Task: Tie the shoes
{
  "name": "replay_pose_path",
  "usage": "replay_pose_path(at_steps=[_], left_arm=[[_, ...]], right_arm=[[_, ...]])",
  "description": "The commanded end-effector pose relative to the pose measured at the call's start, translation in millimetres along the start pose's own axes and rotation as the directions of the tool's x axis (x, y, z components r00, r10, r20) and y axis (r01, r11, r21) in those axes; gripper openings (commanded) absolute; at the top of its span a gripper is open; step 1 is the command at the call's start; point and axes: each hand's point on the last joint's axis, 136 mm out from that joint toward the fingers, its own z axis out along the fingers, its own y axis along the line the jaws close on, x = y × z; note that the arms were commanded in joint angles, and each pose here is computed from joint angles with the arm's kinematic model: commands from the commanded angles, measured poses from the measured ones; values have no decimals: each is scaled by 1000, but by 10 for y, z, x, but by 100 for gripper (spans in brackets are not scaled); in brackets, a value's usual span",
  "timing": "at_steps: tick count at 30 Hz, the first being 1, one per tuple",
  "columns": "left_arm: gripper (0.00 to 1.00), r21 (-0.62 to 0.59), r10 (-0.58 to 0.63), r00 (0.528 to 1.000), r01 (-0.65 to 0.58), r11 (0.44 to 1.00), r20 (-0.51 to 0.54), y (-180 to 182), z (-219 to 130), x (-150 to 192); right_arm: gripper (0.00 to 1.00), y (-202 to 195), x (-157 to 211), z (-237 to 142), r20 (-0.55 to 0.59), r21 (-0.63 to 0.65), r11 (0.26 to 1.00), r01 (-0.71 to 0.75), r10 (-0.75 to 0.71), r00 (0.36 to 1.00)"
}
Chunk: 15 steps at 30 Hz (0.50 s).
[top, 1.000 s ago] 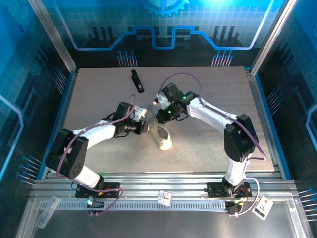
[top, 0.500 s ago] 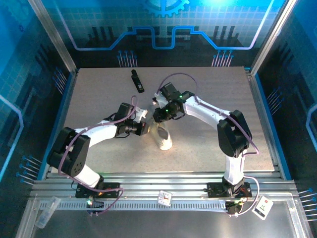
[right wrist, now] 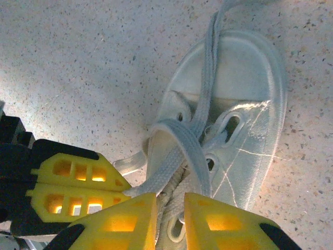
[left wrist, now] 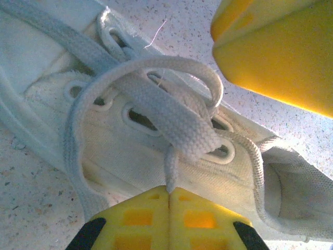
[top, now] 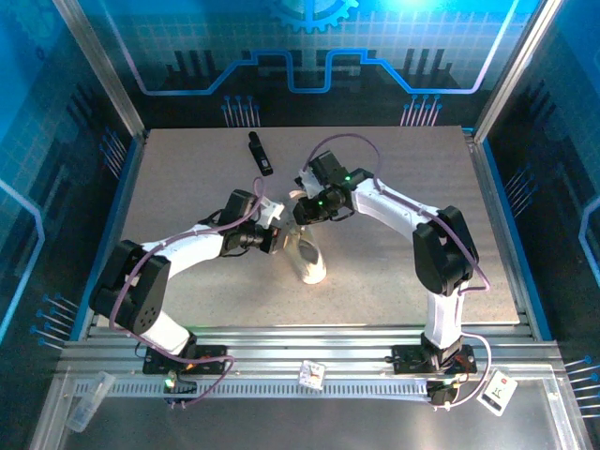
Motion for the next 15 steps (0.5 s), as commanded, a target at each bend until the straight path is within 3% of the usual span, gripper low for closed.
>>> replay_pose_path(at_steps=[1,15], left_arm=[[0,19,57,998,-57,998,-7,-83,-45,-43],[0,78,125,992,-124,989,-6,-118,97,-130]], right_arm=[[21,0,-26,22,5,-35,999,-28,28,1000],[16,-19,-32,21,13,-85,993,-81,82,997]])
